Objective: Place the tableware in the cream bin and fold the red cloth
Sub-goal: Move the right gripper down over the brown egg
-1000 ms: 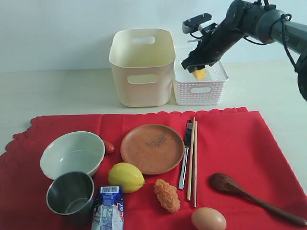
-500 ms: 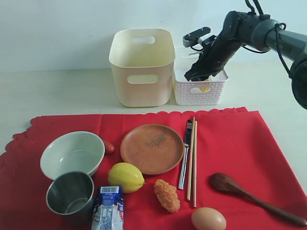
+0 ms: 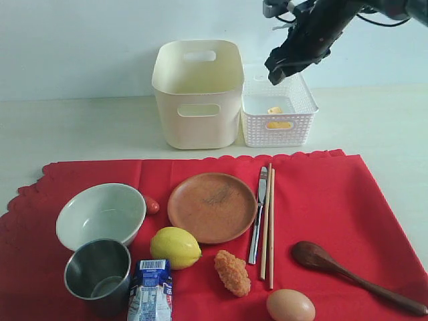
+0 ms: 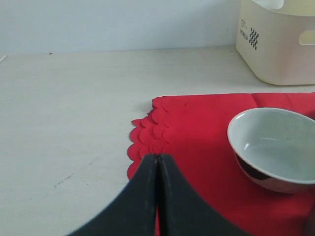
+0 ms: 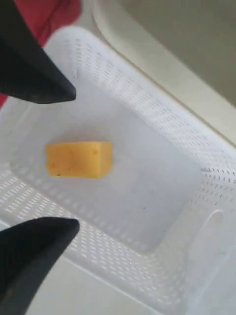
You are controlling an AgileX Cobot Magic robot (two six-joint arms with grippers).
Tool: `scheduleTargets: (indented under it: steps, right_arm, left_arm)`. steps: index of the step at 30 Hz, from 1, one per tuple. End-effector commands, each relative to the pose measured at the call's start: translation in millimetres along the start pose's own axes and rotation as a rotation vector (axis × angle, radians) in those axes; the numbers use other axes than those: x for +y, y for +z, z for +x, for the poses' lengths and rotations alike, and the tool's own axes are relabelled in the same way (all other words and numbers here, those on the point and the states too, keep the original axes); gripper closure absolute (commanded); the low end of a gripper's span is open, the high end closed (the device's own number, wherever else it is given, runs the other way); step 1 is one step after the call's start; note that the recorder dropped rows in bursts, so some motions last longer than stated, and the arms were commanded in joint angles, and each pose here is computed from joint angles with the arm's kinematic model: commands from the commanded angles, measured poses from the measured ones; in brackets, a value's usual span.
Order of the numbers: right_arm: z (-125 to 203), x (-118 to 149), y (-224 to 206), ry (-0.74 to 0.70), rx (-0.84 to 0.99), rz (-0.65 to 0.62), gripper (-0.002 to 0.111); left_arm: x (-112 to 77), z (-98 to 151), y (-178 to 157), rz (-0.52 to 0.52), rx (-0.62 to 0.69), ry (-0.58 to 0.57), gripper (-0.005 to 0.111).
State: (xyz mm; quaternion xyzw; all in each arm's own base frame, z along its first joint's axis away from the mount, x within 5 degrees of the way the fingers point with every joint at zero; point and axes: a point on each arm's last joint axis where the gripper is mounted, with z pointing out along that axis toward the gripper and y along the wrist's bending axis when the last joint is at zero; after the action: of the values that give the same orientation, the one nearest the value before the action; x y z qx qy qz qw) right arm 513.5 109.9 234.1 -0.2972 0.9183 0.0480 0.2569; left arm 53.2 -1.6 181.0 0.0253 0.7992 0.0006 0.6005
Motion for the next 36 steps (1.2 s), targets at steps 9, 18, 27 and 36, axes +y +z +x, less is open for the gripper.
scheduleTargets:
  steps: [9,18,27,36]
  right_arm:
    - [5.5,17.6,-71.0,0.151,0.063,-0.048,0.051]
    - [54.2,41.7,-71.6,0.190,0.228,-0.141,0.053]
    - [104.0,91.0,-108.6,0.096,0.192,-0.291,0.053]
    - [127.4,182.9,-112.8,-0.233,0.300,-0.325,0.053]
  left_arm:
    - [-0.4,0.1,-0.1,0.004,-0.012,-0.009,0.107]
    - [-0.4,0.1,-0.1,0.004,-0.012,-0.009,0.107]
    - [-0.4,0.1,-0.1,0.004,-0.012,-0.009,0.107]
    - [-0.4,0.1,-0.1,0.004,-0.012,-0.009,0.107]
